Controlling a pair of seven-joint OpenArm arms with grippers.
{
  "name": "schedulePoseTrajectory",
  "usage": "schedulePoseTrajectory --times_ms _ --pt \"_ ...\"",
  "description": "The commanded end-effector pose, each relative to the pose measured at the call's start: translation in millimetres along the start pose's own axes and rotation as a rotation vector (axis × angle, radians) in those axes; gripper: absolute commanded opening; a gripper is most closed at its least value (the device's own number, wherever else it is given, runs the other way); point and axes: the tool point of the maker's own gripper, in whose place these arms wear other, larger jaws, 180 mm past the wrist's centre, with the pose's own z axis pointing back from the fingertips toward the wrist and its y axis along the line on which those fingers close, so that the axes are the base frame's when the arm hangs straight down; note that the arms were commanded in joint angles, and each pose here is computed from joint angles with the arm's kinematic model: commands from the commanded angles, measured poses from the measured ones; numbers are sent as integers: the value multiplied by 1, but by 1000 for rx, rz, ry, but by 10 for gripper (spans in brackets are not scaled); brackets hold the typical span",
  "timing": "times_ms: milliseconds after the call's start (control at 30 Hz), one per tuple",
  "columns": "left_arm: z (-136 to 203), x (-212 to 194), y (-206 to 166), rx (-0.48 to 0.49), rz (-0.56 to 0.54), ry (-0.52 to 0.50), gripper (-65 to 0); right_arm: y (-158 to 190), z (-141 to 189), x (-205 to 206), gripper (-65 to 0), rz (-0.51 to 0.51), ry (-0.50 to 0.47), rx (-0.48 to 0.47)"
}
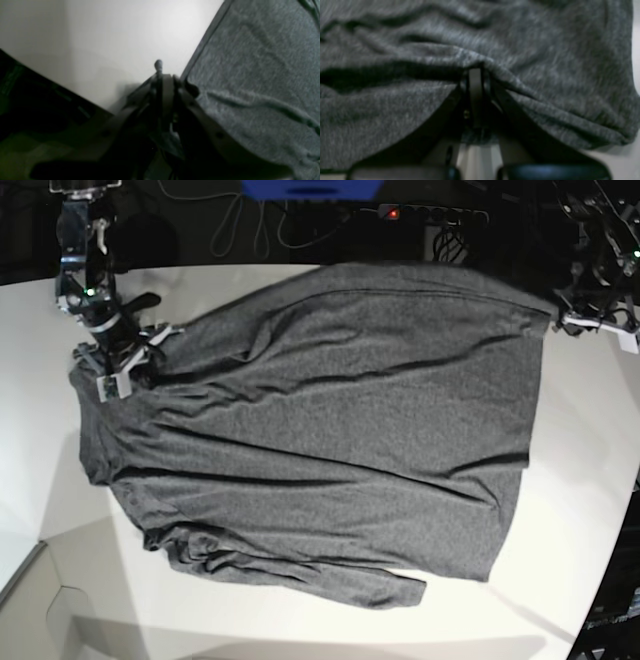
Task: Layout the t-shirt on the table in an organized manner, then fold the t-shirt properly
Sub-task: 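Regrasp the shirt edge with the right gripper and pull outward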
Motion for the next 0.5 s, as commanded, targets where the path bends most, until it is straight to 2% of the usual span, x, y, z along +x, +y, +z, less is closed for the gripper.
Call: schedulePoseTrajectory --times_ms 0,467 --pt "4 12 -1 -4 -16 -34 -649 -12 0 -13 -644 27 75 -33" --pt "-2 15 -16 -38 13 -53 -649 -29 -17 32 -642 47 4 -58"
